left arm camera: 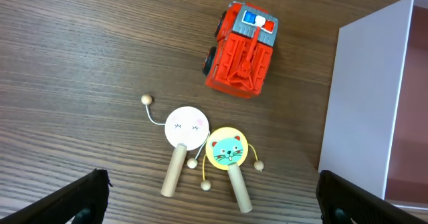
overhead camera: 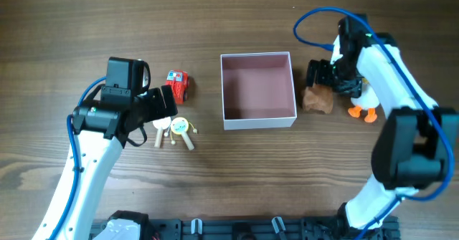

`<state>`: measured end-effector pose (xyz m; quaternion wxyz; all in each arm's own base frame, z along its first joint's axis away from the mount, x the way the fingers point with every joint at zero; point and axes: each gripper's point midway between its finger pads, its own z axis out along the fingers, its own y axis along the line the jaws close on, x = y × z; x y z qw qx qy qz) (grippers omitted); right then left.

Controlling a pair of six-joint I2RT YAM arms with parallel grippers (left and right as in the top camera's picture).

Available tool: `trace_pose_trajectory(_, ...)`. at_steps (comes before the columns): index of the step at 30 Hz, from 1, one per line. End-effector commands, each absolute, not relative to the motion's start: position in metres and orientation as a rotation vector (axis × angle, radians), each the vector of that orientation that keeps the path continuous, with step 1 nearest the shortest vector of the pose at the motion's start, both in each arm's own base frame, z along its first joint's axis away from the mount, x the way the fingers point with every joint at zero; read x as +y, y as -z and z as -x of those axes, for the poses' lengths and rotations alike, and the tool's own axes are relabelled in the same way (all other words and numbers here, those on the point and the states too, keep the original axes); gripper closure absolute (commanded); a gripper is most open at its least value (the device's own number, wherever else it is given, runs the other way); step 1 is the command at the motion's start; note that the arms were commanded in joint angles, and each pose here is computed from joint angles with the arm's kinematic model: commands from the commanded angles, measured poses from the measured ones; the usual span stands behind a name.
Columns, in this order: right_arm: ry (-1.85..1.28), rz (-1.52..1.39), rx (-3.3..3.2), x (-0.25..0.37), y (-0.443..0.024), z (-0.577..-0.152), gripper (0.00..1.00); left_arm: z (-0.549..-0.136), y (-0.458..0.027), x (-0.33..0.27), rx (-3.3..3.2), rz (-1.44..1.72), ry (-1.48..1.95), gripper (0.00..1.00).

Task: Pack container
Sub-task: 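Reach the right gripper to the brown plush bear and grasp it, then carry the bear left and drop it into the box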

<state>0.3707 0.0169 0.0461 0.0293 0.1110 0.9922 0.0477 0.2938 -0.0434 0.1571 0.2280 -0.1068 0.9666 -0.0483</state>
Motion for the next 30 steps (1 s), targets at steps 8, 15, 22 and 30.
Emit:
trace_pose_trajectory(8,-0.119,-0.401,3.070,0.015,-0.014,-0.384,0.66,-0.297,-0.162,-0.042,2.650,0.273,0.114,0.00)
trace_pose_trajectory(15,-0.149,-0.317,2.912,0.030,-0.085,-0.390,0.96,-0.297,-0.162,-0.042,2.650,0.273,0.114,0.00)
trace_pose_trajectory(22,-0.527,0.063,2.504,0.152,-0.244,-0.353,0.96,-0.297,-0.162,-0.042,2.650,0.273,0.114,0.00)
trace_pose_trajectory(30,-0.510,0.075,2.557,0.225,-0.185,-0.376,0.93,-0.297,-0.162,-0.042,2.650,0.273,0.114,0.00)
